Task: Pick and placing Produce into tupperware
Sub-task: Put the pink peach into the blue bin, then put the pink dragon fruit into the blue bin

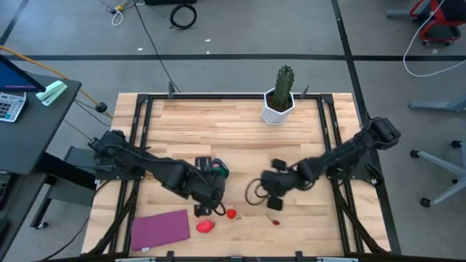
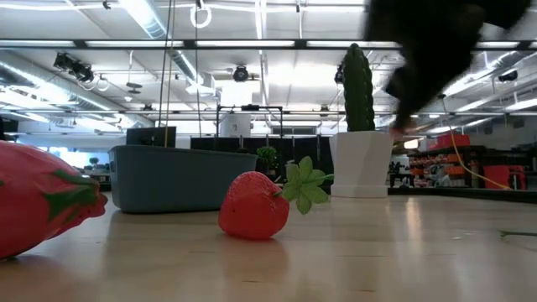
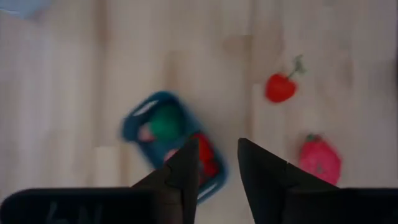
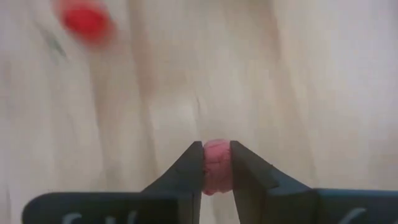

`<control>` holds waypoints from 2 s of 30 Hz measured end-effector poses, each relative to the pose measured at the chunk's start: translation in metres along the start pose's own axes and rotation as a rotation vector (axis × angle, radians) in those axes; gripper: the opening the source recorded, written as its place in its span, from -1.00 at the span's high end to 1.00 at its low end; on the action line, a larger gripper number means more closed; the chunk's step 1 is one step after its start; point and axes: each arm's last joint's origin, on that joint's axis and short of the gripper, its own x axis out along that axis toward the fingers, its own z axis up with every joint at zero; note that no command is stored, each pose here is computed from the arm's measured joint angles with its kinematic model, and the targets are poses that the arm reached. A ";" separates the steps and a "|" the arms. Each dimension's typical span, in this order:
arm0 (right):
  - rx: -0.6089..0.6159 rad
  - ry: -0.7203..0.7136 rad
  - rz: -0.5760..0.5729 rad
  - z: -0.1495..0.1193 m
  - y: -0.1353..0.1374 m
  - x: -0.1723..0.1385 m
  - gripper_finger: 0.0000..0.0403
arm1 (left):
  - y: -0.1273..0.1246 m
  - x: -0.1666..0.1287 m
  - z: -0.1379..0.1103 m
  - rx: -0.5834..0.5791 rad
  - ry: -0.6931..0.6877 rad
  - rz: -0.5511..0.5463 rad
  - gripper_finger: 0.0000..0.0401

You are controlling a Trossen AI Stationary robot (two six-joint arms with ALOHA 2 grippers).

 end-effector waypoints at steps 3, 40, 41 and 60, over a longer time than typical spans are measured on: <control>-0.073 -0.220 0.053 0.037 -0.004 -0.005 0.61 | 0.010 -0.028 0.004 0.003 -0.018 0.056 0.48; -0.248 -0.317 0.027 0.162 -0.027 0.114 0.13 | 0.050 -0.125 0.010 -0.002 -0.262 0.183 0.70; -0.250 -0.294 0.017 0.161 -0.028 0.108 0.11 | 0.050 -0.125 0.010 -0.014 -0.263 0.182 0.70; 0.011 -0.097 -0.166 0.033 -0.018 -0.107 0.24 | -0.004 -0.090 -0.007 -0.265 -0.165 0.040 0.67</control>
